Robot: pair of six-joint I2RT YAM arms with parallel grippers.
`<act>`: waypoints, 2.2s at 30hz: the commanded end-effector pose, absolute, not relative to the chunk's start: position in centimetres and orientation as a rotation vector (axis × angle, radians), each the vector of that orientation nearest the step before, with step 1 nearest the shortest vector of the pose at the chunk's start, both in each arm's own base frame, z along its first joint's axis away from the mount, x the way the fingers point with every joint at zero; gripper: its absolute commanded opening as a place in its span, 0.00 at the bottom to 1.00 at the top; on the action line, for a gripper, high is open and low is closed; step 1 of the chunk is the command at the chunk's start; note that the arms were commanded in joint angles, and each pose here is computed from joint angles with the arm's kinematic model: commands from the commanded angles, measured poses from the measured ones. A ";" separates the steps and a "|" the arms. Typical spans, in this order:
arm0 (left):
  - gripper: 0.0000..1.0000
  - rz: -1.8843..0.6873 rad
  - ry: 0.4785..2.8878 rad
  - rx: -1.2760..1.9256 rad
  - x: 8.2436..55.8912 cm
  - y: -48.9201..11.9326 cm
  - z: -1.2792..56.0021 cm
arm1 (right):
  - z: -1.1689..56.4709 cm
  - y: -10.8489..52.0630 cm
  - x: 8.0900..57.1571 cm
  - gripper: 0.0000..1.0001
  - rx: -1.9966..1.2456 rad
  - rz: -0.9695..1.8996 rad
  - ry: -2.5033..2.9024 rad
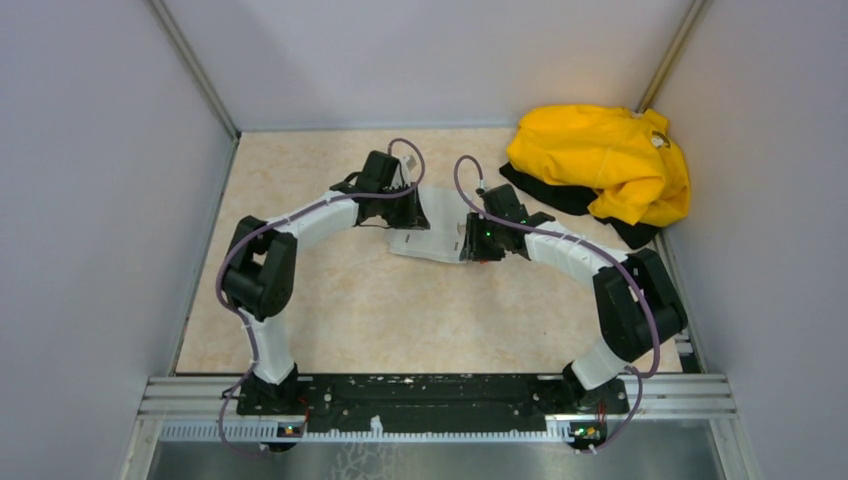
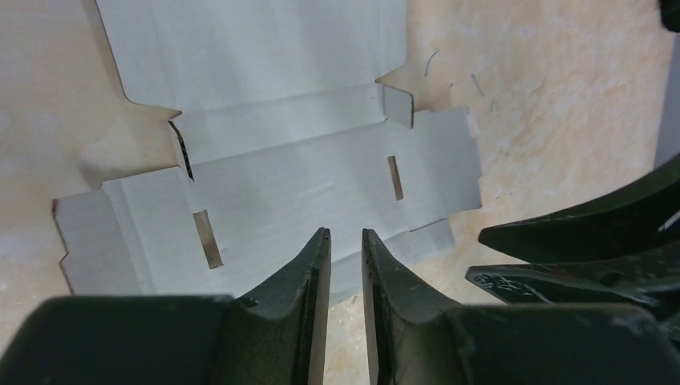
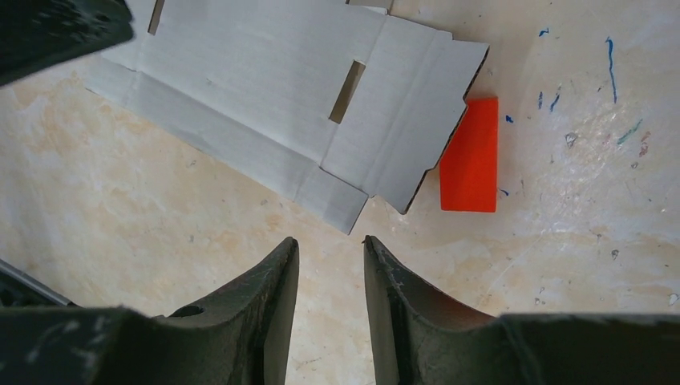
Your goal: Fold the paper box
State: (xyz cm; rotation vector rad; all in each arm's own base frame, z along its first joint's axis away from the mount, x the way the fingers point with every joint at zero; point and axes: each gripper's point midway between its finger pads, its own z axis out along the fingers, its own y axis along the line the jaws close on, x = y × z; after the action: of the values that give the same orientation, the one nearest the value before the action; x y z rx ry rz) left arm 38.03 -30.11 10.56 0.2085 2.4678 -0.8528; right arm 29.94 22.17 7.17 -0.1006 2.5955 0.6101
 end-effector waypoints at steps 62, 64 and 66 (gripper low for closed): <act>0.23 -0.652 2.693 0.146 33.3 -30.3 -1.4 | 3.0 22.6 31.2 0.15 -0.078 0.389 2.603; 0.23 -0.655 2.695 0.148 33.2 -30.4 -1.5 | 3.5 22.8 31.4 0.15 -0.078 0.392 2.594; 0.23 -0.652 2.699 0.152 33.1 -30.4 -1.6 | 3.8 22.9 31.4 0.15 -0.081 0.395 2.587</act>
State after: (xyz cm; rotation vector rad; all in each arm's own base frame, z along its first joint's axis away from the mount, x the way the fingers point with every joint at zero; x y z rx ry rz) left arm 35.59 -31.33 2.68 0.1446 2.5722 -0.7313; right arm 30.74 20.59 2.23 -0.0562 2.6305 0.3298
